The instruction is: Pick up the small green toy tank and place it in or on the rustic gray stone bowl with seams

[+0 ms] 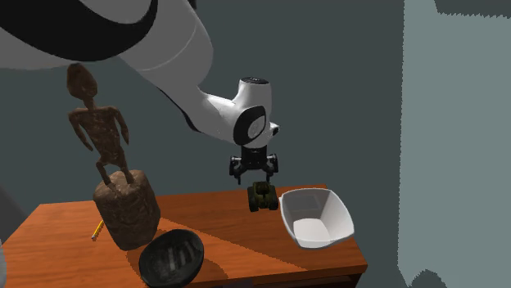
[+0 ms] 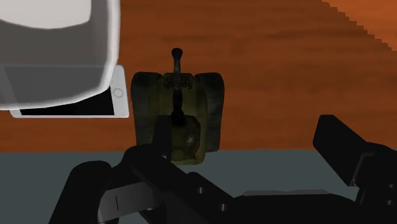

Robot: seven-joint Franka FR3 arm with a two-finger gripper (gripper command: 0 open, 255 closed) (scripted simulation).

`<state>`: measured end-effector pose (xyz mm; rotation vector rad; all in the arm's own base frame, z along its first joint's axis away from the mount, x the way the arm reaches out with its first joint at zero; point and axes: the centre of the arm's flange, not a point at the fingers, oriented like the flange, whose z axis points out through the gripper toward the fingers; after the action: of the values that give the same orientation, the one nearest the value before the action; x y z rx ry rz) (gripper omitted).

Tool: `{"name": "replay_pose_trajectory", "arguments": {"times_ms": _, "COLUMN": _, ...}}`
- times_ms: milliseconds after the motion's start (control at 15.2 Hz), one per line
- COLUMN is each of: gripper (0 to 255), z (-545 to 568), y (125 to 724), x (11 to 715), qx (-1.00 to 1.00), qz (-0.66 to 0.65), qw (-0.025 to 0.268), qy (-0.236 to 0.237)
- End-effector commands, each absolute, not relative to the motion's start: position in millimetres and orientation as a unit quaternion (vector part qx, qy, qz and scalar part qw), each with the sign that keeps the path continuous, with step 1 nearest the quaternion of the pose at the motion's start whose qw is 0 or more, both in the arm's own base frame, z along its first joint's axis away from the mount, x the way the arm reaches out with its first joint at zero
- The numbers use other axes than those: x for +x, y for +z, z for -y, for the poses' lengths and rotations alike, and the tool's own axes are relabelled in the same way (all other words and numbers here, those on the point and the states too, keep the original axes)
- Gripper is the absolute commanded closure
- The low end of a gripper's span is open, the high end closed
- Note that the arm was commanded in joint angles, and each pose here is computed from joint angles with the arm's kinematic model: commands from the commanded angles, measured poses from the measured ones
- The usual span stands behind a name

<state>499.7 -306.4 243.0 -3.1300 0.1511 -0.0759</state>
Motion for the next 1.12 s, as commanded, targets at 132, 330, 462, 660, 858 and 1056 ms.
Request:
{"name": "replay_pose_trajectory", "arguments": {"times_ms": 132, "gripper": 0, "z": 334, "y": 199, "x": 516, "qx": -0.998, "qz": -0.050, "qw": 0.002, "qy": -0.023}}
{"name": "replay_pose_trajectory", "arguments": {"times_ms": 330, "gripper": 0, "z": 350, "y": 179, "x": 526, "qx": -0.998, "qz": -0.051, "qw": 0.001, "qy": -0.022}}
{"name": "replay_pose_trajectory", "arguments": {"times_ms": 462, "gripper": 0, "z": 350, "y": 168, "x": 527, "qx": -0.998, "qz": -0.051, "qw": 0.001, "qy": -0.022}}
{"name": "replay_pose_trajectory", "arguments": {"times_ms": 660, "gripper": 0, "z": 350, "y": 152, "x": 527, "qx": -0.998, "qz": -0.051, "qw": 0.001, "qy": -0.022}}
{"name": "replay_pose_trajectory", "arguments": {"times_ms": 858, "gripper": 0, "z": 350, "y": 139, "x": 528, "qx": -0.998, "qz": -0.051, "qw": 0.001, "qy": -0.022}}
{"name": "replay_pose_trajectory", "arguments": {"times_ms": 1056, "gripper": 0, "z": 350, "y": 139, "x": 528, "qx": -0.998, "qz": -0.051, "qw": 0.001, "qy": -0.022}}
